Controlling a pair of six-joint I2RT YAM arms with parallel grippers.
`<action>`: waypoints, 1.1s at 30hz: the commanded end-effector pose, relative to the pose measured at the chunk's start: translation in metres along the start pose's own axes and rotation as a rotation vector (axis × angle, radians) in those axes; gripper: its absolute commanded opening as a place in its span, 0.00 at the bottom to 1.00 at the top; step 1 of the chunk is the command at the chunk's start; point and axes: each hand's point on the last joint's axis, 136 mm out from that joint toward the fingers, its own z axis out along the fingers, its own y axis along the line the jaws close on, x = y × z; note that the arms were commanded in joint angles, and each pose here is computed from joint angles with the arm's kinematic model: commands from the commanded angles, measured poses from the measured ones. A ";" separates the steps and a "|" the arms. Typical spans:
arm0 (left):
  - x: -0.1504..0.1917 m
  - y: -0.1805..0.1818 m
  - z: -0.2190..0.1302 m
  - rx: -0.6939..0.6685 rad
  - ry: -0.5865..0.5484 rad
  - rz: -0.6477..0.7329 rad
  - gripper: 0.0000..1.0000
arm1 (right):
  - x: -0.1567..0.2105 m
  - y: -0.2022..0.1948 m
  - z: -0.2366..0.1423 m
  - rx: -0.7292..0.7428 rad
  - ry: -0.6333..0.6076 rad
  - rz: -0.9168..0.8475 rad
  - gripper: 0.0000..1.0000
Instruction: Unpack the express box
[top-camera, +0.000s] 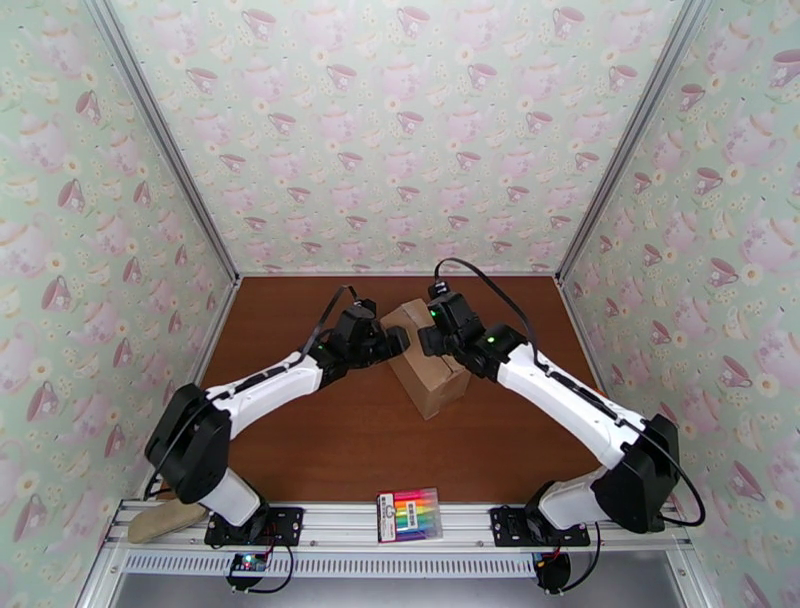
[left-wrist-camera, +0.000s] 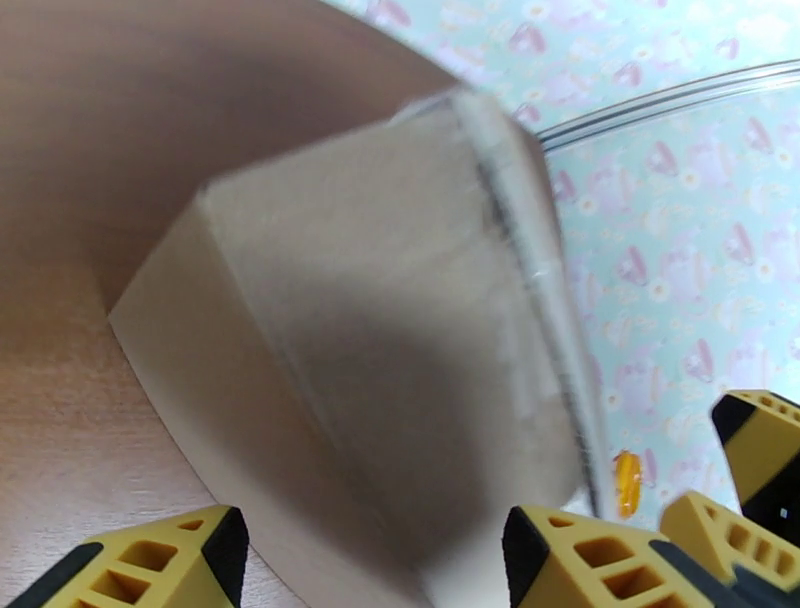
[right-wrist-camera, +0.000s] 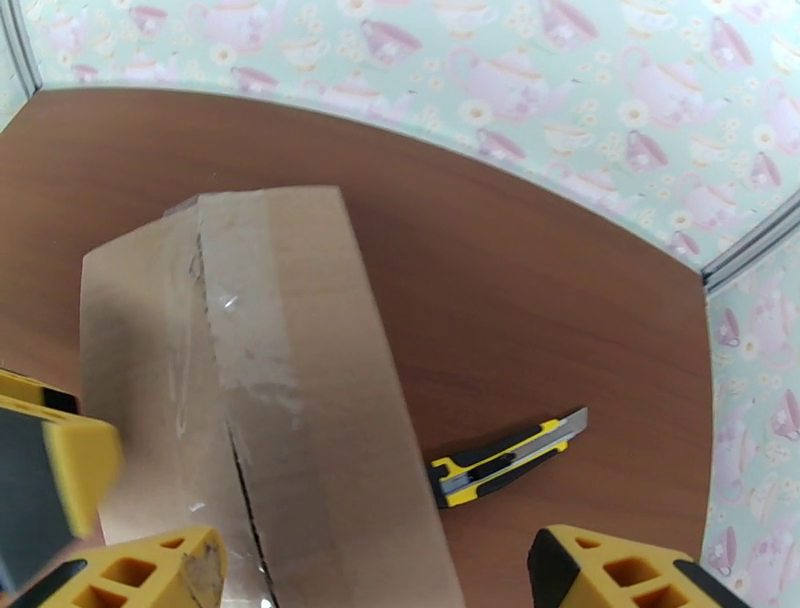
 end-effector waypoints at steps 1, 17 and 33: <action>0.004 0.008 0.008 -0.055 0.020 -0.008 0.73 | 0.007 0.008 0.008 -0.025 0.024 -0.014 0.85; 0.029 0.050 0.012 -0.194 0.070 -0.030 0.71 | 0.029 -0.002 0.038 0.103 0.102 -0.085 0.84; 0.044 0.078 0.014 -0.269 0.106 -0.044 0.70 | 0.018 -0.050 0.024 0.281 0.085 -0.041 0.83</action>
